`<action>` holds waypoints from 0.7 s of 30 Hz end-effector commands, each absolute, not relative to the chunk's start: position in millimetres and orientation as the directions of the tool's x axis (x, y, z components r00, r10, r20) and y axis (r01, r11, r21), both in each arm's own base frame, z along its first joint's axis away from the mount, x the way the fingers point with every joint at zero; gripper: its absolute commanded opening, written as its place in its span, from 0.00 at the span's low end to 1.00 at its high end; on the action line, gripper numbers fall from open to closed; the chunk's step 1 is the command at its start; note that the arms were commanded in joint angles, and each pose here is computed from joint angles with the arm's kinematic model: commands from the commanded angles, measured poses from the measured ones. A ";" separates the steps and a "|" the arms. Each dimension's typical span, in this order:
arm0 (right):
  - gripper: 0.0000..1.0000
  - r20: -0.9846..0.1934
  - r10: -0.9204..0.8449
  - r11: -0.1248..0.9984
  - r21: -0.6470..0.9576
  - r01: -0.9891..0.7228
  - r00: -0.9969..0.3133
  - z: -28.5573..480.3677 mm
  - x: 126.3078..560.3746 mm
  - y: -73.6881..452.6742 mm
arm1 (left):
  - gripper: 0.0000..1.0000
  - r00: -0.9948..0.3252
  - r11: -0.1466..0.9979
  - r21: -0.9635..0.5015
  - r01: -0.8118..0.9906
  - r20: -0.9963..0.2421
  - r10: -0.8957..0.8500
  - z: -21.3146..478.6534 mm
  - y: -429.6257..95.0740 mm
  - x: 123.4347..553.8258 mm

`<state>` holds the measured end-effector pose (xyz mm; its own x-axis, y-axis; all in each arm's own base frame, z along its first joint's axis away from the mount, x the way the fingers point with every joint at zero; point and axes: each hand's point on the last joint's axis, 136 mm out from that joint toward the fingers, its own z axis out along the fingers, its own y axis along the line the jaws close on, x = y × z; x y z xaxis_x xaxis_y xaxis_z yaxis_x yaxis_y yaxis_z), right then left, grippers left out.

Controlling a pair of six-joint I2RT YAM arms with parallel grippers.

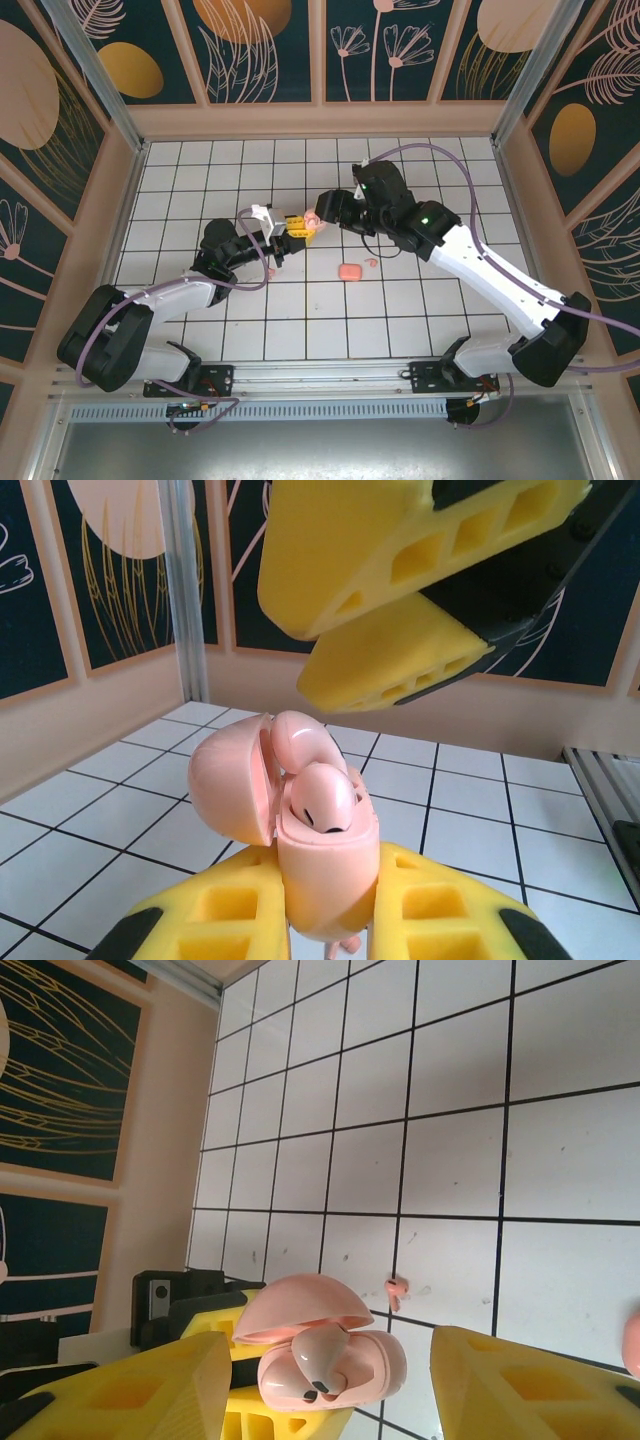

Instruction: Insert wireless bluetooth earbuds into charging case

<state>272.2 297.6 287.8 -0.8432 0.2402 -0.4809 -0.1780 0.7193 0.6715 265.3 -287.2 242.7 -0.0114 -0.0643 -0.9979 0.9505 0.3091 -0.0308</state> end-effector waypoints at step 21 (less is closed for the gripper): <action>0.42 -0.435 0.193 0.767 0.626 -0.142 -0.879 253.9 271.4 290.6 | 0.10 0.069 0.292 0.039 0.956 -0.993 -0.095 263.9 -287.2 257.7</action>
<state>274.5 297.1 272.9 -0.8604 0.2108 -0.4640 -0.1715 0.7376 0.6531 264.3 -286.8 244.0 -0.0100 -0.0644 -0.9979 0.9509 0.3081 -0.0294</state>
